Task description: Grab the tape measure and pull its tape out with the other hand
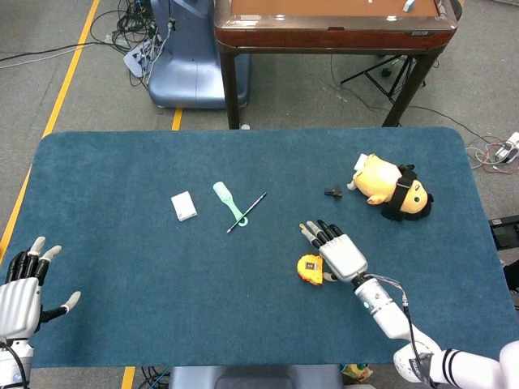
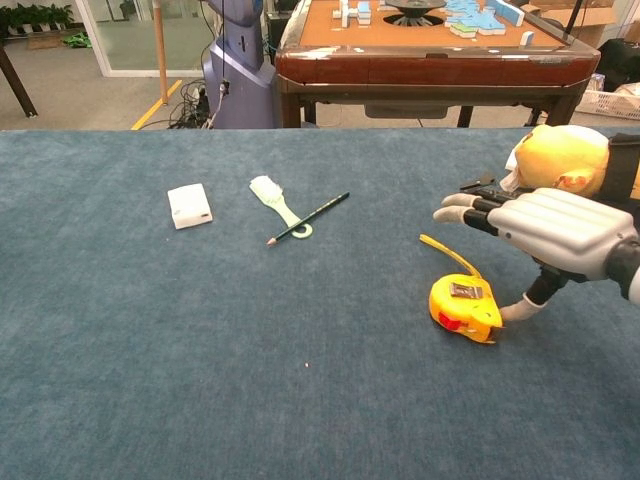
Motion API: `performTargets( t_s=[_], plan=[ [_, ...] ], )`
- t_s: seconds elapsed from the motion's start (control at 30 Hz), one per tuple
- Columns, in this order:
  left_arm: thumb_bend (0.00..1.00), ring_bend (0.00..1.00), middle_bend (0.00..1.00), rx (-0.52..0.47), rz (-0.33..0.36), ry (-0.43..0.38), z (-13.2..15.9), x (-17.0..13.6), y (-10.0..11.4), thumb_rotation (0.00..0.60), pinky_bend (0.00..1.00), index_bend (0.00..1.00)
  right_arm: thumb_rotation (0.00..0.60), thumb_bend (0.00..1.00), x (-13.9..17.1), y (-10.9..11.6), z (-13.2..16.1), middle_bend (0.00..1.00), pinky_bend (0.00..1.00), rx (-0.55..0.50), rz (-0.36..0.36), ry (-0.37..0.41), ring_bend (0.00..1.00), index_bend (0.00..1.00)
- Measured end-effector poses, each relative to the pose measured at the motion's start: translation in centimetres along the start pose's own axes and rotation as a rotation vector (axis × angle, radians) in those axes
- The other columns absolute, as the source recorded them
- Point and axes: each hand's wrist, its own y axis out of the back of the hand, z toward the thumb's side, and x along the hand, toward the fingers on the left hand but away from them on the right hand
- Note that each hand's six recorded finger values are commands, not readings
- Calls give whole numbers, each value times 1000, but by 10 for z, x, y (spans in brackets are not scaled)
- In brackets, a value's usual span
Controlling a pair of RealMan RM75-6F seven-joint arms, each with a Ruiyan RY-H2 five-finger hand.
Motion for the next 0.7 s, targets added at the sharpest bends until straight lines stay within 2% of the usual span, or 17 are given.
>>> performTargets(
  t_s=[0.43,0.6,0.7],
  plan=[
    [178,0,0,4,6,19,-8,0,3,600,16,163,600,7,-43,8,50,52,160,-78,-32,43,31,12],
    [178,0,0,3,3,18,-8,1,3,600,16,163,600,22,-59,11,62,138,160,-108,-24,43,36,16],
    [178,0,0,3,4,20,-9,1,3,600,16,163,600,47,-59,11,64,188,160,-113,-9,45,62,54]
  ],
)
